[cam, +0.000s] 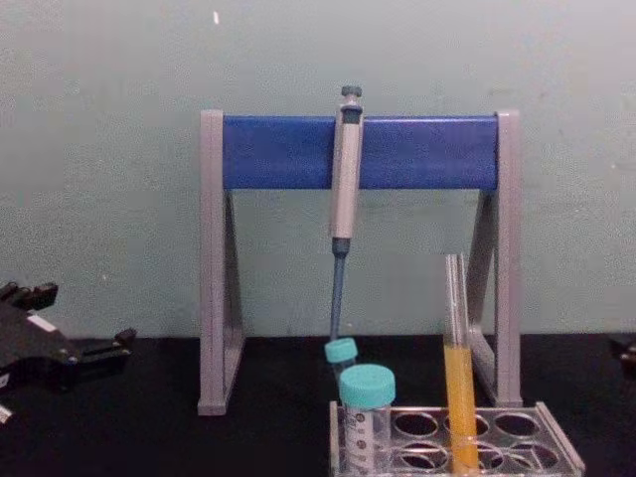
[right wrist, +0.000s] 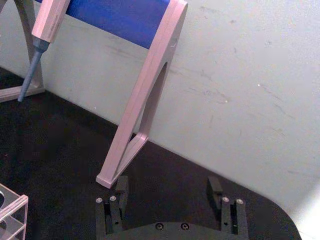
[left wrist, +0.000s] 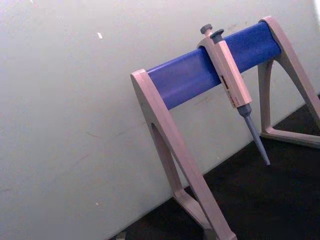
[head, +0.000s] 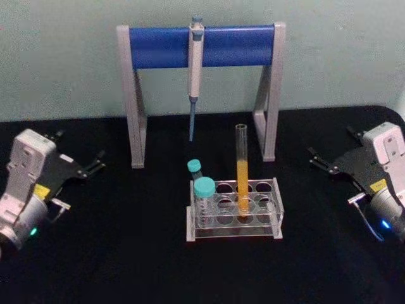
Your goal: Pick up the test tube from the test tube rack, shake it, then place it back into the test tube rack.
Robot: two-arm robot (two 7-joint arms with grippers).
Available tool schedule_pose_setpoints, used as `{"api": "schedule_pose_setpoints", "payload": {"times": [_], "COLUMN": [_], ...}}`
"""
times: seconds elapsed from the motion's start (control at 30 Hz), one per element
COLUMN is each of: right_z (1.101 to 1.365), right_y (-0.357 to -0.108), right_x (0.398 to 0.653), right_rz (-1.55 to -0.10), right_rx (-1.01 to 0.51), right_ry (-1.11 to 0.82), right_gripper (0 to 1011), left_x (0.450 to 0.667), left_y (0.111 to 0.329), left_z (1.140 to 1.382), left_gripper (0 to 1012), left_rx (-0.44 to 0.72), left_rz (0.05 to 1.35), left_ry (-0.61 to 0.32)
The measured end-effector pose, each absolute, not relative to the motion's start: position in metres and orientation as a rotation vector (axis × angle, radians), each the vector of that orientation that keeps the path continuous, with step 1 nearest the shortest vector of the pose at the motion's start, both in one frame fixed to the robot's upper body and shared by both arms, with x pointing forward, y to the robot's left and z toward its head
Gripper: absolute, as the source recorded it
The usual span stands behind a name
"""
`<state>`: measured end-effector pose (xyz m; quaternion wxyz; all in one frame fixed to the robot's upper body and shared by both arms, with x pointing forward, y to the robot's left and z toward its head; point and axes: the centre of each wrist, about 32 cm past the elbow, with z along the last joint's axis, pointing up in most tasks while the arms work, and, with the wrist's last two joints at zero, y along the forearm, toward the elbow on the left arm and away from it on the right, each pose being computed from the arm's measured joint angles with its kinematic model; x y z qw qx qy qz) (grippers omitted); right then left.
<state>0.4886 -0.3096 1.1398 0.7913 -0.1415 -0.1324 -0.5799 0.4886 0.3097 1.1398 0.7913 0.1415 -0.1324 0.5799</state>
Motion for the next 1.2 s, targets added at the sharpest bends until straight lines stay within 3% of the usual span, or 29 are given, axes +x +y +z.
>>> {"api": "schedule_pose_setpoints", "payload": {"times": [0.87,1.2], "right_z": [1.142,1.154], "right_y": [-0.31,-0.313], "right_x": [0.486,0.474], "right_rz": [-1.244,-1.19], "right_rx": [-0.298,-0.238], "right_ry": [-0.281,-0.156], "right_gripper": [1000,1000], "left_x": [0.489,0.489], "left_y": [0.31,0.31], "left_z": [1.14,1.14], "left_gripper": [1001,1001], "left_rx": [0.304,0.304], "left_rz": [1.248,1.248], "left_ry": [-0.285,-0.285]}}
